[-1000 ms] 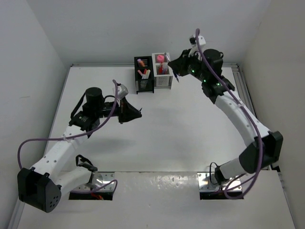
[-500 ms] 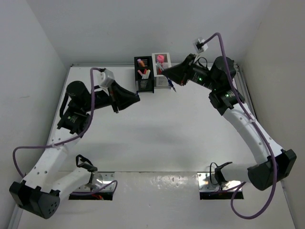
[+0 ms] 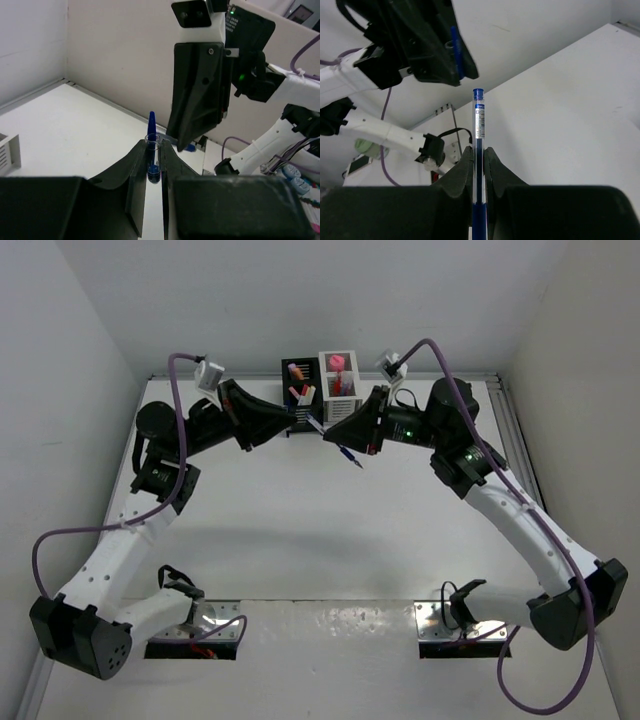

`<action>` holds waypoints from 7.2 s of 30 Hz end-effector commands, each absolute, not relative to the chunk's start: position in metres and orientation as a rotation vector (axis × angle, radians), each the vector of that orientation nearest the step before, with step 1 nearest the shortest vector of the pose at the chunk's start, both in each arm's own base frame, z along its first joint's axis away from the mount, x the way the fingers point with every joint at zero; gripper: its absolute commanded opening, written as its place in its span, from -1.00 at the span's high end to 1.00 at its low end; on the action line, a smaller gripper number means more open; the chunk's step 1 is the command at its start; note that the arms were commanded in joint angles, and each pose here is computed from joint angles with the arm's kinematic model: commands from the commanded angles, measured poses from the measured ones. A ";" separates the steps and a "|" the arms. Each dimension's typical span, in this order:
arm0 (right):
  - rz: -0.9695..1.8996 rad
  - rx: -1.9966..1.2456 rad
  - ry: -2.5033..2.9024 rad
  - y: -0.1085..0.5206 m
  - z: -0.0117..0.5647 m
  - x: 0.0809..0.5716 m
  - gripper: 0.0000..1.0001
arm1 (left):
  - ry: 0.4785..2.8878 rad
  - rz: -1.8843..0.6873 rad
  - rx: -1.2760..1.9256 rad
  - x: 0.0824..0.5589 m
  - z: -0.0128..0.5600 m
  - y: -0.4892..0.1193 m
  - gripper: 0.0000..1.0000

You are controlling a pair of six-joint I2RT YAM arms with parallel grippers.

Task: Sort the stationery into containers
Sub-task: Close the pen cap on the pen.

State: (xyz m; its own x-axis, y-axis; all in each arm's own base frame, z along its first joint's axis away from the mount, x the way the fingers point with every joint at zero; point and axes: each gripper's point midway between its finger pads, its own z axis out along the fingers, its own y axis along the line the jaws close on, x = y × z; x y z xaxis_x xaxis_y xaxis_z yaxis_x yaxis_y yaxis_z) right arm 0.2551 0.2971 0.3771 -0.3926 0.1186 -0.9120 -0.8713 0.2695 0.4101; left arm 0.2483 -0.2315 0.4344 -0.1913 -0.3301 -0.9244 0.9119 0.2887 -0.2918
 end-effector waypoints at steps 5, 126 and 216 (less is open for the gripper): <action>1.358 -0.821 1.509 0.312 0.389 0.230 1.00 | 1.187 -1.357 0.603 0.236 0.461 -0.240 1.00; 1.511 -0.466 1.232 0.306 0.524 0.284 1.00 | 1.200 -1.463 0.777 0.218 0.435 -0.265 1.00; 1.524 -0.686 1.272 0.335 0.475 0.247 -0.35 | 1.109 -1.126 0.983 0.231 0.451 -0.261 1.00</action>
